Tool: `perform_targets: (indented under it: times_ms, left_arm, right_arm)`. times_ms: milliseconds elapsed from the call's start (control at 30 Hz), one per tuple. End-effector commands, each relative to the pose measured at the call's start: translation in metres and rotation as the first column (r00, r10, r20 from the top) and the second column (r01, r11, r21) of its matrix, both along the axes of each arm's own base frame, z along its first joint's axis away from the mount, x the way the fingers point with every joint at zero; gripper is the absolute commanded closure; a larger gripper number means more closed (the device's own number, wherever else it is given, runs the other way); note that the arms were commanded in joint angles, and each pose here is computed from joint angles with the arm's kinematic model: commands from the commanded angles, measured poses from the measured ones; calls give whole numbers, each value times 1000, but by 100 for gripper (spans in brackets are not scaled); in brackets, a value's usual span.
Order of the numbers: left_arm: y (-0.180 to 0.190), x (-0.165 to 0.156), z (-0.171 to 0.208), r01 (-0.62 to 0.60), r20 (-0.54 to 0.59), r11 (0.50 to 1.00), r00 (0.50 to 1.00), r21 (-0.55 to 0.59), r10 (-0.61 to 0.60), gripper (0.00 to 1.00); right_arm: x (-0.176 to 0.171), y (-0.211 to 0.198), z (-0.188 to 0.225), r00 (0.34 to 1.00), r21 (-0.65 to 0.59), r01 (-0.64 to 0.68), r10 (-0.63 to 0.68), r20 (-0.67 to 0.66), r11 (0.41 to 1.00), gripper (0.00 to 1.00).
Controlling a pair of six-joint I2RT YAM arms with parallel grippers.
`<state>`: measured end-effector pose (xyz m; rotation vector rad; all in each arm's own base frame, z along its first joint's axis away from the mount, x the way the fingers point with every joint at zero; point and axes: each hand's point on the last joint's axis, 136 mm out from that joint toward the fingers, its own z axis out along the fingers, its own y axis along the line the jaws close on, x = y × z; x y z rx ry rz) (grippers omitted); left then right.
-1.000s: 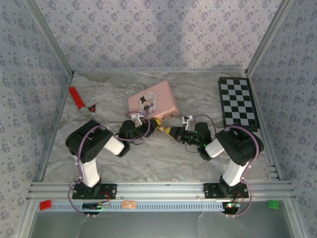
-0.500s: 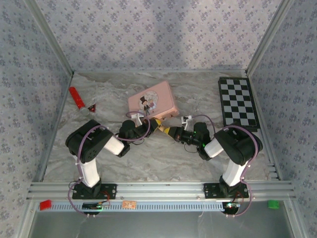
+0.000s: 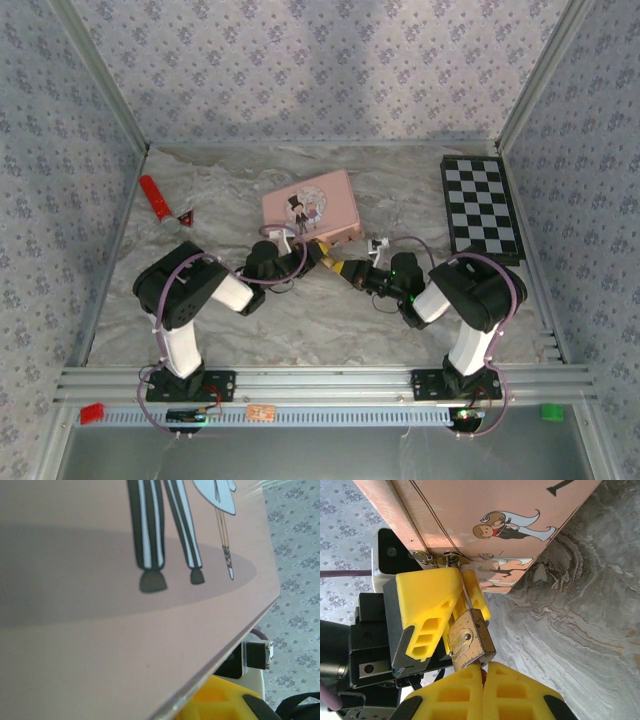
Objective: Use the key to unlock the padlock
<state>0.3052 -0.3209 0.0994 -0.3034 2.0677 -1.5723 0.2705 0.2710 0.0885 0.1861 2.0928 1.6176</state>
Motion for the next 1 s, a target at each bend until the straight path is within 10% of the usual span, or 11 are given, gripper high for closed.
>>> perform_targets:
  times_ms: [0, 533, 967]
  left_arm:
    - [-8, -28, -38, 87, -206, 995, 975, 41, -77, 83]
    - [-2, -31, -55, 99, -255, 978, 966, 185, -50, 83]
    - [-2, -34, -52, 93, -250, 982, 967, 165, -50, 59]
  right_arm:
    - [3, -1, 2, 999, 6, 33, -33, 26, 999, 100]
    - [-3, -5, -15, 999, -28, 53, -53, -10, 998, 100]
    - [-9, -5, -19, 999, -42, 47, -48, -19, 998, 100]
